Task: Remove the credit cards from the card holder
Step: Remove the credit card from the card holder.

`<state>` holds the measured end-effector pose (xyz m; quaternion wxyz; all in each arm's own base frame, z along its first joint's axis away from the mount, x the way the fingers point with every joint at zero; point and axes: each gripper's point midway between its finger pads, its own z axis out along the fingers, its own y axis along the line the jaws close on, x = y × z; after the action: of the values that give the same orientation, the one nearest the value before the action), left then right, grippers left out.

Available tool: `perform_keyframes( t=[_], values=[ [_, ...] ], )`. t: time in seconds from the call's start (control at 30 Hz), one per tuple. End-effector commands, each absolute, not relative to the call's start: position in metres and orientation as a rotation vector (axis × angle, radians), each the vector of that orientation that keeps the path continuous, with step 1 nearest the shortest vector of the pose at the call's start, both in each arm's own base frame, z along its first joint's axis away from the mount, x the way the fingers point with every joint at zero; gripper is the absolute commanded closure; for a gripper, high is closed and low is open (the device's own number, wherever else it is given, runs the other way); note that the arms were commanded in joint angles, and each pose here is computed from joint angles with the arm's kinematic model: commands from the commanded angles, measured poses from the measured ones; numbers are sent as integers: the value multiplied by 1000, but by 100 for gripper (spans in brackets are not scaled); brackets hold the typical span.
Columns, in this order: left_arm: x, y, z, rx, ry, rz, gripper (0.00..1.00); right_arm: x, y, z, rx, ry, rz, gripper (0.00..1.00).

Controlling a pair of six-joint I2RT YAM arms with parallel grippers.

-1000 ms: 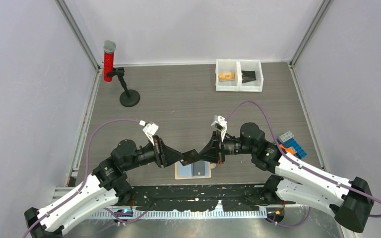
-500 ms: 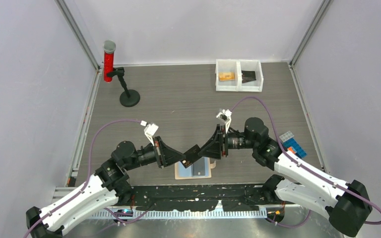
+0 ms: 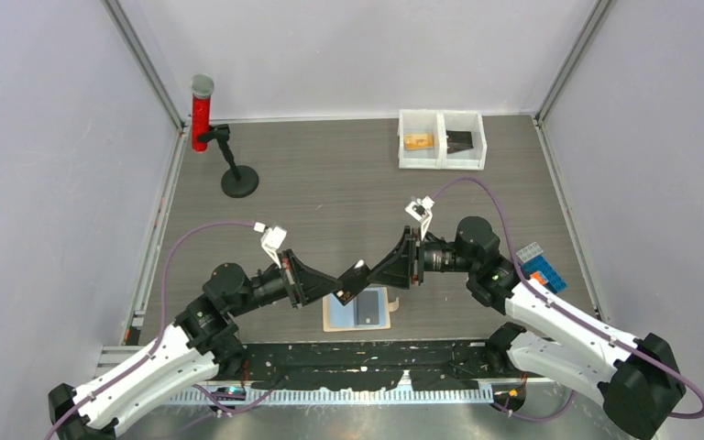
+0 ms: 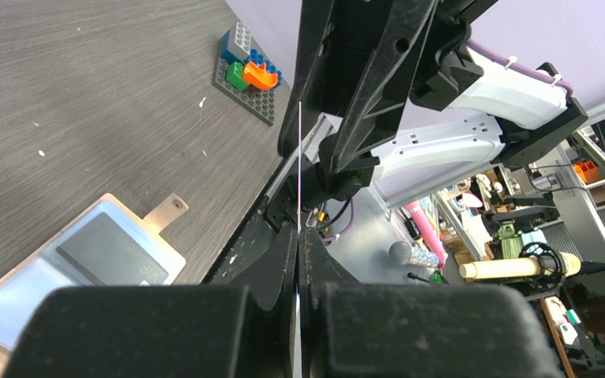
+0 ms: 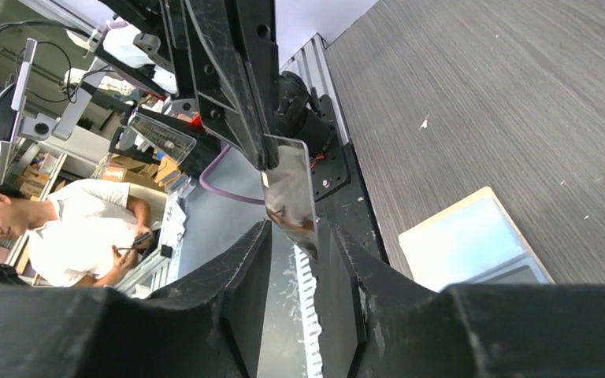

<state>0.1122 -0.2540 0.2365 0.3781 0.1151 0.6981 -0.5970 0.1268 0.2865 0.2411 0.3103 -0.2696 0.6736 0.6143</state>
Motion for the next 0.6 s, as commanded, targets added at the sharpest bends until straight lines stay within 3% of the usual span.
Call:
perform_keyframes(
  t=[0.0, 0.07, 0.13, 0.17, 0.23, 0.37, 0.4, 0.57],
  values=[
    [118, -254, 255, 268, 1688, -1546, 100, 126, 289, 245, -709, 1733, 1666, 60],
    [118, -255, 257, 268, 1679, -1556, 100, 127, 289, 244, -702, 1735, 1670, 62],
    [118, -256, 258, 270, 1678, -1558, 100, 128, 290, 244, -701, 1731, 1671, 72],
    [119, -256, 257, 270, 1679, -1557, 100, 128, 290, 246, -702, 1719, 1670, 83],
    [120, -256, 255, 262, 1689, -1548, 100, 130, 289, 248, -687, 1704, 1660, 93],
    [126, -251, 242, 227, 1745, -1486, 98, 139, 286, 255, -641, 1677, 1625, 95],
    [127, -250, 239, 222, 1761, -1466, 91, 143, 285, 257, -632, 1672, 1616, 95],
    [133, -239, 225, 192, 1849, -1347, 34, 161, 278, 264, -581, 1667, 1581, 95]
  ],
)
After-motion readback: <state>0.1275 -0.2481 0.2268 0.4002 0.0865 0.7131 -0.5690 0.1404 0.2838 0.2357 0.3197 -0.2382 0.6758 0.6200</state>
